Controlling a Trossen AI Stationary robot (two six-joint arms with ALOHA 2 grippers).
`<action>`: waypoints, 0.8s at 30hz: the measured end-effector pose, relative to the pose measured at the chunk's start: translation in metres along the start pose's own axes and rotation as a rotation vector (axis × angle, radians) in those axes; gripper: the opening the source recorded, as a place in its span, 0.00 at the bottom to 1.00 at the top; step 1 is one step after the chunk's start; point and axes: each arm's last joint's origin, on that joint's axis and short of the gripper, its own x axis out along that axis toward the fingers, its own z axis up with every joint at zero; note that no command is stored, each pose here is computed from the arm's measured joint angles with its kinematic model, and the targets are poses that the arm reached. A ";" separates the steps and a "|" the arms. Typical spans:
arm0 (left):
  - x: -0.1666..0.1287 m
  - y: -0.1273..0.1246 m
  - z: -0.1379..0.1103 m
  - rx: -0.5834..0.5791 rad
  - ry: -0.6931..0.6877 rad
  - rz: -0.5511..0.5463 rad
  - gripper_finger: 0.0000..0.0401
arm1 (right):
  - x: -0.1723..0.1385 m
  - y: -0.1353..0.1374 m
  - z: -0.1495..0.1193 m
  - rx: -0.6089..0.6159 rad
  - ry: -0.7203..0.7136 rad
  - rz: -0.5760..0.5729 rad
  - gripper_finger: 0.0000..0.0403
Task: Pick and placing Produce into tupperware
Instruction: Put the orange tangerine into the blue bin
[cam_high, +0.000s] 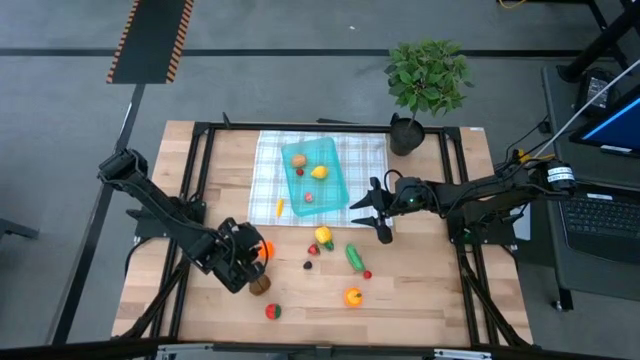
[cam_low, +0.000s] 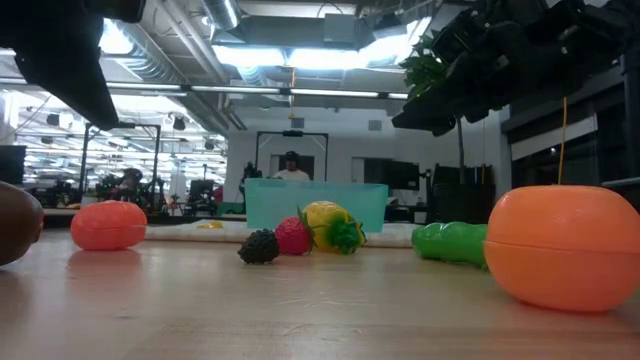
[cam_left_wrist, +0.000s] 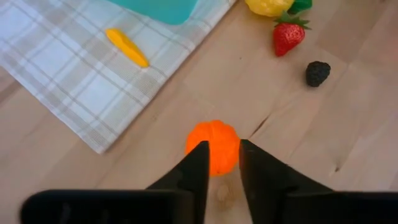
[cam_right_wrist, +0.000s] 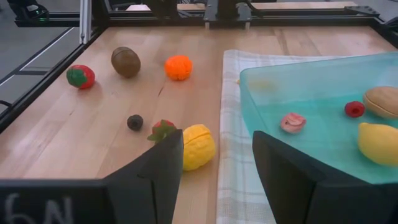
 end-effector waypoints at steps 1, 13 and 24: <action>0.000 0.000 0.000 -0.001 0.000 0.001 0.24 | 0.000 0.000 0.000 0.000 0.000 0.000 0.48; 0.000 -0.003 0.000 0.026 0.043 -0.037 0.65 | 0.000 0.000 0.000 0.000 0.000 0.000 0.48; 0.000 -0.003 0.000 0.040 0.044 -0.039 0.65 | 0.000 0.000 0.000 -0.001 0.000 0.000 0.48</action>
